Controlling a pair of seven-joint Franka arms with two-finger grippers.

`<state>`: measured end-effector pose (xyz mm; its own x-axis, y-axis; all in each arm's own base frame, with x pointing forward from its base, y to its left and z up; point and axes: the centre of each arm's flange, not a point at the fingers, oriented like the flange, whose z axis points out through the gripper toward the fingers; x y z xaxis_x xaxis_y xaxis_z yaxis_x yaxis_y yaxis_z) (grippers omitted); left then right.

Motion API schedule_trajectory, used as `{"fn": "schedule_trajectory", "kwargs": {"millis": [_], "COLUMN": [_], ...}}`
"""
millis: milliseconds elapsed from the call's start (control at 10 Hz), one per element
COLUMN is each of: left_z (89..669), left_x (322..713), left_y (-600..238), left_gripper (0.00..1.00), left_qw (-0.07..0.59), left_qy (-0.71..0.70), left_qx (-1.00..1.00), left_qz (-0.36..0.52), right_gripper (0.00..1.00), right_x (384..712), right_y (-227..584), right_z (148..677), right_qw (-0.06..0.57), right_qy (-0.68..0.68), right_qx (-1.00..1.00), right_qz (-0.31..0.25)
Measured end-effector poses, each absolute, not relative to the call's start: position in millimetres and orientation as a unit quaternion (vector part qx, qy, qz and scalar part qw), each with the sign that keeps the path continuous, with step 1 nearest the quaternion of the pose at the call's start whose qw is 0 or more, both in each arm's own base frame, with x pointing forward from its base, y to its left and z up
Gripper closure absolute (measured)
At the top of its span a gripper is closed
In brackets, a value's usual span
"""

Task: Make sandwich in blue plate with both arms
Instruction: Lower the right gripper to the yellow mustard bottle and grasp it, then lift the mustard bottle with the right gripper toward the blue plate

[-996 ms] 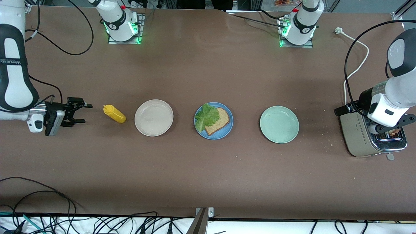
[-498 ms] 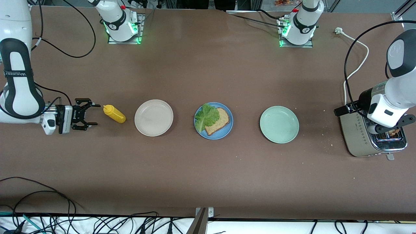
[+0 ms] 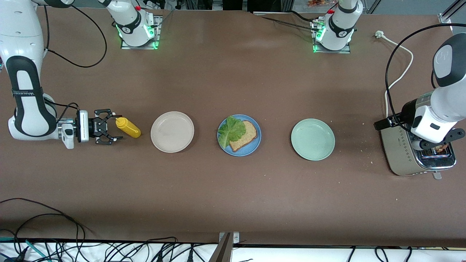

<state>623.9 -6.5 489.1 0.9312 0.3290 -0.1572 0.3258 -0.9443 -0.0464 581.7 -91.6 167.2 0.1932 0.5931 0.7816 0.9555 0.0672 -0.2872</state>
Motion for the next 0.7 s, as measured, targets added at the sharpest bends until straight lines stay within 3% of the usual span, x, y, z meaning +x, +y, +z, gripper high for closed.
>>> {"fn": "schedule_trajectory", "kwargs": {"millis": [498,597,697], "left_z": [488,488,488], "left_x": [624,624,624], "left_y": [-6,-6,-6], "left_gripper": [0.00,0.00,0.00], "left_qw": [0.010,0.010,0.010], "left_qy": [-0.167,-0.167,-0.167], "left_qx": [-0.983,-0.983,-0.983], "left_qz": [0.082,0.082,0.082], "right_gripper": [0.01,0.07,0.26], "right_x": [580,580,581], "right_y": [-73,-67,-64], "right_z": [159,156,155], "right_qw": [0.451,0.455,0.457], "right_qy": [-0.595,-0.595,-0.595], "right_qx": [-0.620,-0.616,-0.615], "right_qz": [-0.242,-0.242,-0.243]}}
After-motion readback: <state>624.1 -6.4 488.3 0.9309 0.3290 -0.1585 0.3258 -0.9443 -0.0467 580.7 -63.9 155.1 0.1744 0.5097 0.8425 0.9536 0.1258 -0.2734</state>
